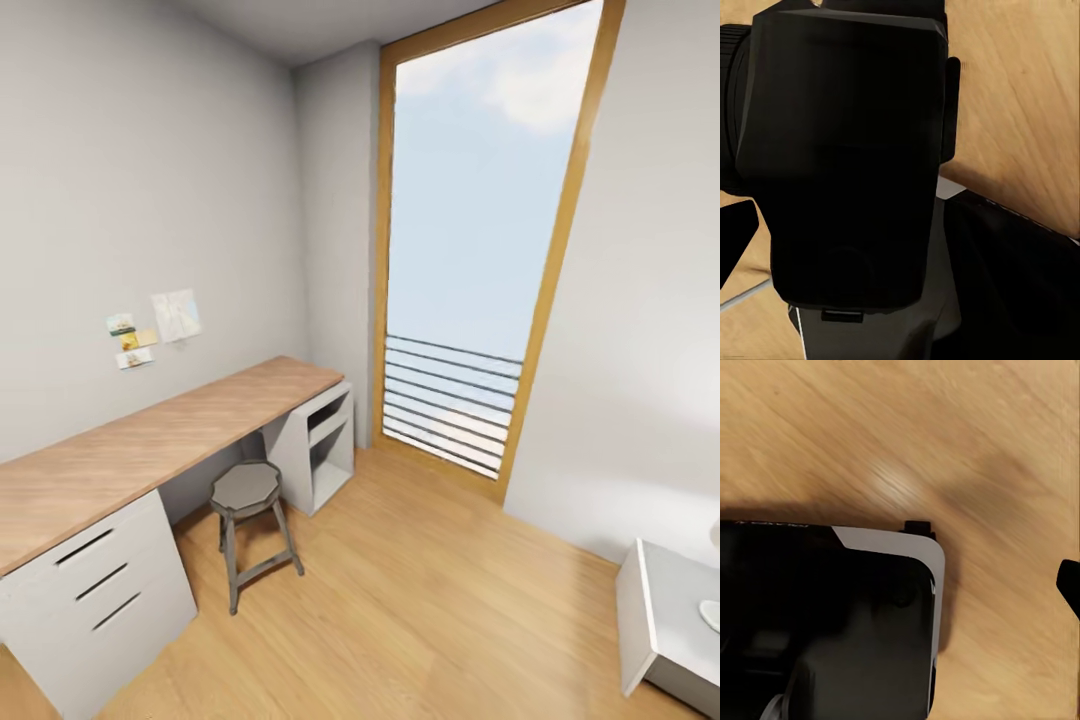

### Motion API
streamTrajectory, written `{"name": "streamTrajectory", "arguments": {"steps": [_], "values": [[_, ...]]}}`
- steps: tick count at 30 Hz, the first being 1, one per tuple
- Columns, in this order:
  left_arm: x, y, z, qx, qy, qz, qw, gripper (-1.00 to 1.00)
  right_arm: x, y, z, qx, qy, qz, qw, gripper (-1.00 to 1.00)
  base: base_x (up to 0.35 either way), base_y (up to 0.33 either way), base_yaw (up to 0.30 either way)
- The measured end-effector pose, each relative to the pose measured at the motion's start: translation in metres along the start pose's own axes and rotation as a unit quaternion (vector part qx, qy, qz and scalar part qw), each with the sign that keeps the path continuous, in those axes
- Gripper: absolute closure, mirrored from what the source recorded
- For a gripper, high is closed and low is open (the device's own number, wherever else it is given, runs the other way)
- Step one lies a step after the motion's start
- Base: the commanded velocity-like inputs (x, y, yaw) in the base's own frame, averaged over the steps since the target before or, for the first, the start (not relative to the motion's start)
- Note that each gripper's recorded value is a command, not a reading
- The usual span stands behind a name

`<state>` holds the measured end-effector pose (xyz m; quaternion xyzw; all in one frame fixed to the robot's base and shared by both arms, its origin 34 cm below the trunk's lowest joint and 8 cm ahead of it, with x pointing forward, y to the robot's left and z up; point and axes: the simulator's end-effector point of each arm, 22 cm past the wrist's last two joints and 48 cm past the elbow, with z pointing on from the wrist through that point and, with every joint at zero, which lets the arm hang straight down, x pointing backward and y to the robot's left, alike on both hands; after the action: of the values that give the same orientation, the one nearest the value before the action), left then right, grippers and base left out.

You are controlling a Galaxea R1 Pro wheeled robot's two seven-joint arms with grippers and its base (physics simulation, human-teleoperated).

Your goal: Attach the digital camera to the camera tripod in the bedroom.

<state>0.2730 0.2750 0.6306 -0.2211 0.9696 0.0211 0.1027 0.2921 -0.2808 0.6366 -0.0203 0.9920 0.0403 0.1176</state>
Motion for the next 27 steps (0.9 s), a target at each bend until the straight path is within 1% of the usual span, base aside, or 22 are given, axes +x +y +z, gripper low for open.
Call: {"name": "streamTrajectory", "arguments": {"steps": [4, 7, 22, 27], "values": [[-0.0001, 0.0001, 0.0, 0.0, 0.0, -0.002, 1.0, 1.0, 0.0, 0.0001, 0.0001, 0.0, 0.0, 0.0, 1.0, -1.0, -0.036, -0.017, 0.288], [-0.0001, 0.0001, 0.0001, 0.0, 0.0, -0.003, 1.0, 1.0, -0.0001, -0.0001, 0.0001, 0.0, 0.0, 0.0, 1.0, -1.0, -0.155, -0.086, 0.288], [-0.0001, 0.0001, 0.0002, 0.0, 0.0, -0.008, 1.0, 1.0, -0.0002, 0.0012, 0.0004, -0.001, 0.0, -0.001, 1.0, -1.0, -0.268, -0.126, 0.288], [0.0, 0.0002, 0.0001, 0.0, 0.0, -0.008, 1.0, 1.0, -0.0001, 0.0012, 0.0002, -0.001, 0.0, -0.001, 1.0, -1.0, -0.147, -0.068, 0.288]]}}
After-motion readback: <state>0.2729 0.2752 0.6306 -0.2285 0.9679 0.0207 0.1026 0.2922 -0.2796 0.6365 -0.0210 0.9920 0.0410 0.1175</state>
